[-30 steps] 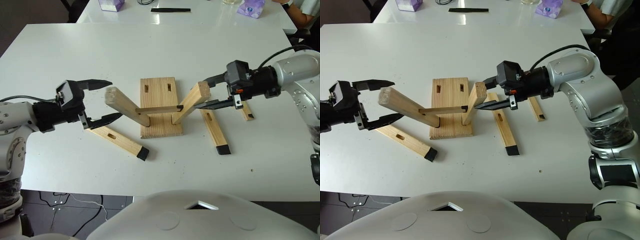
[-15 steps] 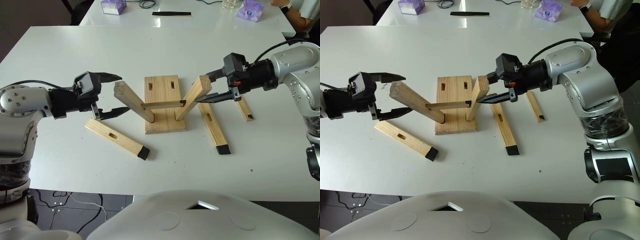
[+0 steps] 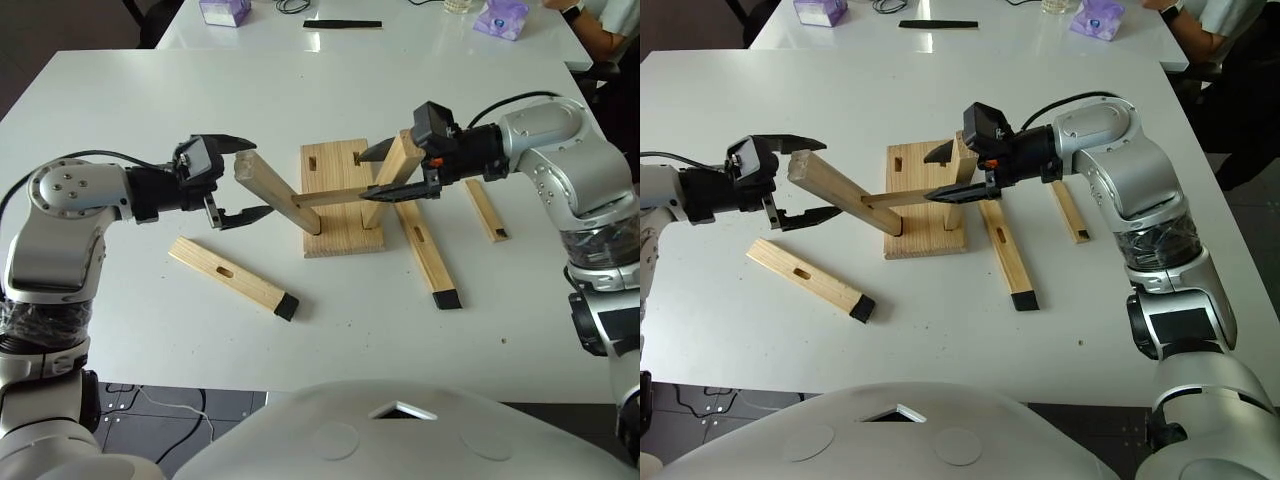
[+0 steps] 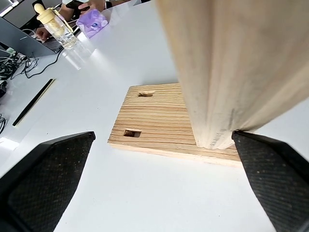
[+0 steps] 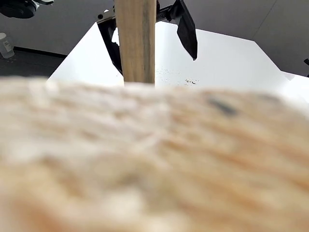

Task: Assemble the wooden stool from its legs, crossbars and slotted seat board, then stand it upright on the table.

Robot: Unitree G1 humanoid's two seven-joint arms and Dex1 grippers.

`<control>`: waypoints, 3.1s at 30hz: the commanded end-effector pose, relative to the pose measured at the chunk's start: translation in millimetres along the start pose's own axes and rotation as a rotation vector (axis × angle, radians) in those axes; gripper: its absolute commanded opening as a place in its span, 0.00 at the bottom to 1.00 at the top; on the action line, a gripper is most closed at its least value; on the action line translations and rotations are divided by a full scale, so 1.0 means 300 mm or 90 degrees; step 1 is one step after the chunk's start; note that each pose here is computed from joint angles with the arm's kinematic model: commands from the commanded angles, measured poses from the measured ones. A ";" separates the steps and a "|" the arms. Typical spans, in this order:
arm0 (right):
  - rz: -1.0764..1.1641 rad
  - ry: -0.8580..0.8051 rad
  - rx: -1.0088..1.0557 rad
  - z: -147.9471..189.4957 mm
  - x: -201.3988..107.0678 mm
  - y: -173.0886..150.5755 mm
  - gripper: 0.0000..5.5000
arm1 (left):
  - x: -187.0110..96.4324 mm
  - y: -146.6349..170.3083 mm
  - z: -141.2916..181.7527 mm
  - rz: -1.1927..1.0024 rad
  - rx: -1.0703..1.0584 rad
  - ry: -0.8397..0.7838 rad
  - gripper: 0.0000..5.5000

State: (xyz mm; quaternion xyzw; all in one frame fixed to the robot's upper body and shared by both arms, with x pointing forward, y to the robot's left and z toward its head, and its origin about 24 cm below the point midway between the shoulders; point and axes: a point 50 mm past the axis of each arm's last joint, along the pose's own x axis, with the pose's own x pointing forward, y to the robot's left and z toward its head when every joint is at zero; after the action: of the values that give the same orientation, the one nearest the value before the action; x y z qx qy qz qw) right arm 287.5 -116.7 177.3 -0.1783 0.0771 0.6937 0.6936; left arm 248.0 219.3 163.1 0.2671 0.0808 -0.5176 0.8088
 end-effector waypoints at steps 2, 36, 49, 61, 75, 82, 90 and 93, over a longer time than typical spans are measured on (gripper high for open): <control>0.020 0.008 -0.007 -0.010 0.033 0.004 0.55 | 0.017 -0.010 0.007 -0.036 0.045 -0.022 0.98; -0.172 0.114 0.092 -0.312 -0.069 0.122 0.68 | 0.265 0.086 -0.198 0.204 0.150 -0.045 0.98; -0.243 0.261 0.078 -0.527 -0.088 0.137 0.68 | 0.366 -0.119 -0.342 0.062 0.150 -0.008 0.98; -0.303 0.280 0.008 -0.464 -0.225 0.097 0.68 | 0.345 -0.275 -0.232 -0.032 0.125 -0.050 0.98; -0.255 0.255 0.011 -0.266 -0.364 0.193 0.68 | 0.299 -0.278 -0.017 0.002 -0.055 -0.150 0.98; -0.019 0.162 0.122 -0.210 -0.295 0.370 0.68 | 0.223 -0.059 -0.019 -0.004 0.105 -0.064 0.98; 0.042 0.142 0.134 -0.278 -0.109 0.340 0.68 | 0.330 0.171 -0.128 0.135 0.118 0.007 0.98; 0.048 0.137 0.146 -0.306 -0.047 0.338 0.68 | 0.391 0.164 -0.185 0.141 0.159 0.061 0.98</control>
State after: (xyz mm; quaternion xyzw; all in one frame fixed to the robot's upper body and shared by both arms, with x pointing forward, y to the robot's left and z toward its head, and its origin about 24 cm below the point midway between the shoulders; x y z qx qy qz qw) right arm 191.2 -182.2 96.1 -0.1609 0.2343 0.6853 0.6705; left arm 338.6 179.8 107.9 0.3418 0.0092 -0.4329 0.8341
